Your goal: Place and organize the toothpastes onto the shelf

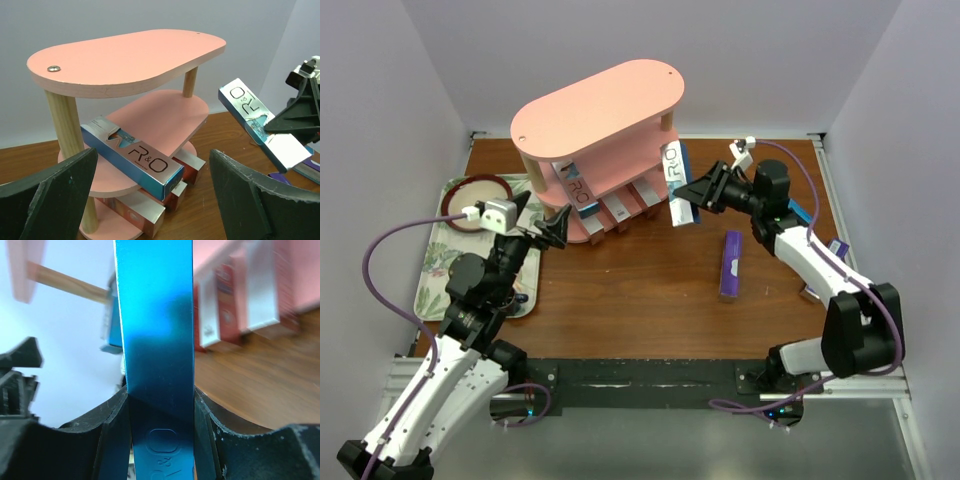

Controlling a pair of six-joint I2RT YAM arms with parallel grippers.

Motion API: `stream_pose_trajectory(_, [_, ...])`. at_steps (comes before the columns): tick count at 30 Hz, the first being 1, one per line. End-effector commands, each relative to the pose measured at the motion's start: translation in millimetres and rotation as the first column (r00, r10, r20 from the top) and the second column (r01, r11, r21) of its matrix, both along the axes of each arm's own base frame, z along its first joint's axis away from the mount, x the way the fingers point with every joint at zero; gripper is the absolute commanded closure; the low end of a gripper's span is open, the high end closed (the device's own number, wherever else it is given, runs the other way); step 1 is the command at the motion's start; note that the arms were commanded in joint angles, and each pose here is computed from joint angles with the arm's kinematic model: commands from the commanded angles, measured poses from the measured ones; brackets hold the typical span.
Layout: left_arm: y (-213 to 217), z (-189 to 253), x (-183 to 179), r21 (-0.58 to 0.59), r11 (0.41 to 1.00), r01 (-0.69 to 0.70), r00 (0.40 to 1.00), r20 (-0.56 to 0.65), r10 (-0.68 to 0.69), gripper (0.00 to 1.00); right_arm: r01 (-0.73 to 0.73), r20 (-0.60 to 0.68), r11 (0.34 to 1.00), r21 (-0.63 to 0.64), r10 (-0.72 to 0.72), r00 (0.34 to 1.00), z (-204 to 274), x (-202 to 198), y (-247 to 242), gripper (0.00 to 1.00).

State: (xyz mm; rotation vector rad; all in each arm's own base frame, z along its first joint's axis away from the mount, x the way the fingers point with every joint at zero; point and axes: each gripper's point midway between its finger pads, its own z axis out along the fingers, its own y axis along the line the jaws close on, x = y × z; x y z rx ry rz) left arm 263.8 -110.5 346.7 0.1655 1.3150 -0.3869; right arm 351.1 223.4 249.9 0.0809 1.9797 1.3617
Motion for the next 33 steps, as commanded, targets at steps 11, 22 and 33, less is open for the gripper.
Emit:
stream_pose_trajectory(11, [-59.6, 11.5, -12.2, -0.248, 0.912, 0.327, 0.937, -0.044, -0.348, 0.0, -0.001, 0.164, 0.955, 0.298, -0.05, 0.985, 78.4, -17.0, 36.8, 0.69])
stream_pose_trajectory(22, [-145.9, 1.9, -44.2, -0.47, 0.729, 0.498, 0.796, -0.086, -0.599, 0.0, 0.043, 0.176, 0.904, 0.425, -0.129, 0.976, 88.3, -62.3, 41.4, 0.69])
stream_pose_trajectory(33, [-181.9, -16.8, -43.5, -0.617, 0.654, 0.437, 0.76, -0.135, -0.636, 0.0, 0.062, 0.153, 0.875, 0.48, -0.153, 0.976, 89.1, -87.2, 27.3, 0.69])
